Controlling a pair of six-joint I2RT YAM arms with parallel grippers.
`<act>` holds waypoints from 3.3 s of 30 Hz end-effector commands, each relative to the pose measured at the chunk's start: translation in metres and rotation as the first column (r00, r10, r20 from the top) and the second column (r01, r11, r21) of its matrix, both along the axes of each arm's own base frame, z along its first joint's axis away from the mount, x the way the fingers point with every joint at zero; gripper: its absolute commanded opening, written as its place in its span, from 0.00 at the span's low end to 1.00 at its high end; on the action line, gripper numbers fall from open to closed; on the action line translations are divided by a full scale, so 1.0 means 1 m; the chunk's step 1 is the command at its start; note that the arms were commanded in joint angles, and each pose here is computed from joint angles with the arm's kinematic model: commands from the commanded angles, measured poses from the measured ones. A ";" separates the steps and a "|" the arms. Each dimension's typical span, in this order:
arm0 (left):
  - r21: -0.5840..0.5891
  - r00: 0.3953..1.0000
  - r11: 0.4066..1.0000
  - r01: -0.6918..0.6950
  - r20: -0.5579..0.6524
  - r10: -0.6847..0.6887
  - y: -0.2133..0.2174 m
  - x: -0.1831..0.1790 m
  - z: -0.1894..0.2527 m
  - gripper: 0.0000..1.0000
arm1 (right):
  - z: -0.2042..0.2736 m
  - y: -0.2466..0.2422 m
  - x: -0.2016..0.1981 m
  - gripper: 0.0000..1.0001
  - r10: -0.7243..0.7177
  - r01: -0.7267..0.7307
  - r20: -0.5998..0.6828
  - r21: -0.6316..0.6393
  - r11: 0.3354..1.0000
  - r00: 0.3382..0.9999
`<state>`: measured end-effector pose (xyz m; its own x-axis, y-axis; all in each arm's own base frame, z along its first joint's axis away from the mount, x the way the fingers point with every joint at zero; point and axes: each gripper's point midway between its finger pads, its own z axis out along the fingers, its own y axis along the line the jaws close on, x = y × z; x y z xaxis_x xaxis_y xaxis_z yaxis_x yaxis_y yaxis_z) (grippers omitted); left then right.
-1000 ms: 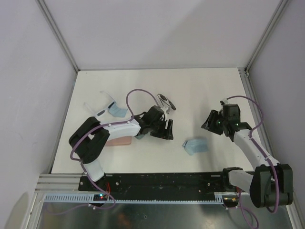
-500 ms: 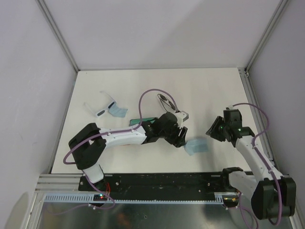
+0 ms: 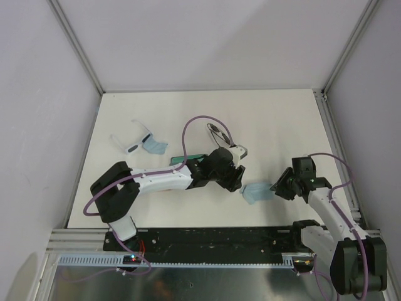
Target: Organize the sunglasses
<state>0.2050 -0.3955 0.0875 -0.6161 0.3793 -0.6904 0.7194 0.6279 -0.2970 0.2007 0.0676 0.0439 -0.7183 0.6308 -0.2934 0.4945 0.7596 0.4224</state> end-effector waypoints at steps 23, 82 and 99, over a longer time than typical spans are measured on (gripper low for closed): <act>0.007 0.998 1.000 -0.004 0.055 0.003 0.007 0.002 0.004 0.55 | -0.010 0.007 0.036 0.36 -0.049 0.047 0.039 0.054 0.997 0.998; 0.109 0.974 0.984 0.139 0.163 -0.155 -0.038 0.020 -0.016 0.51 | 0.011 0.012 0.069 0.00 -0.029 0.019 0.126 0.082 0.996 0.992; 0.107 0.968 0.985 0.132 0.200 -0.151 -0.045 0.024 -0.003 0.51 | 0.062 0.006 0.076 0.00 0.000 -0.022 0.222 0.096 0.995 0.975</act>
